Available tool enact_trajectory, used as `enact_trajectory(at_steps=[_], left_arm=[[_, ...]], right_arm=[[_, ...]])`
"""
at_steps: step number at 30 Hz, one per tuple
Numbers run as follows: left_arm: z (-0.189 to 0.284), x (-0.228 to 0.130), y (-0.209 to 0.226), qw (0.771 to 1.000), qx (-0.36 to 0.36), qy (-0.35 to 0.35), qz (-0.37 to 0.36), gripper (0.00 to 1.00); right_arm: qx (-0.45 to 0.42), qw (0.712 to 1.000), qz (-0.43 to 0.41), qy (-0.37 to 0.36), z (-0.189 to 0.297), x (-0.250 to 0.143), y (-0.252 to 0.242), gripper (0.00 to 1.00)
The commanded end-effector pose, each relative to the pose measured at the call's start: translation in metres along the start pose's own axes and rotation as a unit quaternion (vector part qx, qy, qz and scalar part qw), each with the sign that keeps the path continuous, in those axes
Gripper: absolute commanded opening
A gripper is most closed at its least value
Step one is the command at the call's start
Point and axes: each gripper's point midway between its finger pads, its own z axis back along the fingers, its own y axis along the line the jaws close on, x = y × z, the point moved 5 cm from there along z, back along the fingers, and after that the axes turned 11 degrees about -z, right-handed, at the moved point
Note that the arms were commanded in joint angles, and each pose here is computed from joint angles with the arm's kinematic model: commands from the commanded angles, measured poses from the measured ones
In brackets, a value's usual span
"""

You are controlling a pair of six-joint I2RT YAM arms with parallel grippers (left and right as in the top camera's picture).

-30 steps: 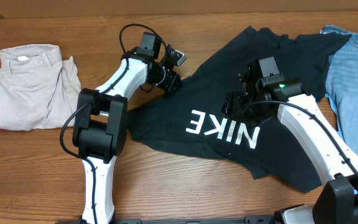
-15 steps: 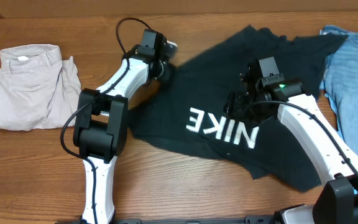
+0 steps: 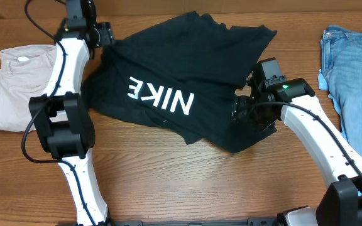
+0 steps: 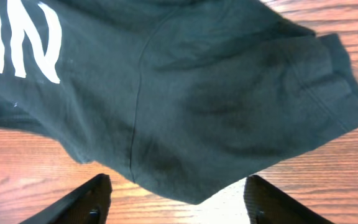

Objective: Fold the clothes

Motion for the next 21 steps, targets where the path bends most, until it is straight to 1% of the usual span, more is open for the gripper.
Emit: enact_trajectory(at_steps=[1,2,4,5,7,9,10,13,14,16,17,20,21], left_arm=[[0.027,0.017,-0.023,0.996,-0.052,0.007,-0.066,0.94],[0.034,0.018,-0.028,0.995,-0.061,0.015,-0.077,0.97],[0.049,0.02,-0.039,0.993,-0.073,0.028,-0.087,0.97],[0.057,0.021,-0.044,0.992,-0.078,0.034,-0.093,0.97],[0.082,0.02,-0.062,0.987,-0.111,0.054,-0.1,0.91],[0.106,0.011,-0.08,0.979,-0.155,0.085,-0.104,0.77],[0.12,0.001,-0.092,0.971,-0.18,0.116,-0.105,0.74],[0.135,-0.026,-0.123,0.952,-0.217,0.181,-0.118,0.72],[0.138,-0.036,-0.135,0.944,-0.224,0.199,-0.141,0.68],[0.144,-0.05,-0.156,0.934,-0.213,0.225,-0.177,0.64],[0.147,-0.057,-0.166,0.931,-0.195,0.236,-0.201,0.63],[0.159,-0.079,-0.187,0.924,-0.123,0.277,-0.231,0.63],[0.16,-0.083,-0.196,0.923,-0.116,0.28,-0.238,0.59]], right_arm=[[-0.006,1.0,0.003,-0.027,0.007,0.005,-0.001,0.79],[-0.005,1.0,0.003,-0.028,0.004,0.005,-0.002,0.79],[-0.013,0.999,-0.004,-0.033,-0.001,0.006,-0.006,0.8],[-0.02,0.999,-0.007,-0.034,-0.004,0.007,-0.009,0.79],[-0.031,0.999,-0.014,-0.031,-0.013,0.009,-0.016,0.76],[-0.044,0.998,-0.033,-0.032,-0.023,0.013,-0.025,0.73],[-0.056,0.996,-0.055,-0.034,-0.031,0.018,-0.034,0.73],[-0.064,0.995,-0.078,-0.028,-0.041,0.026,-0.047,0.75],[-0.065,0.994,-0.084,-0.029,-0.041,0.028,-0.05,0.78],[-0.063,0.993,-0.095,-0.036,-0.04,0.034,-0.057,0.83],[-0.062,0.992,-0.106,-0.041,-0.038,0.039,-0.062,0.85],[-0.049,0.988,-0.141,-0.039,-0.033,0.047,-0.078,0.86],[-0.04,0.987,-0.152,-0.034,-0.032,0.048,-0.082,0.86]])
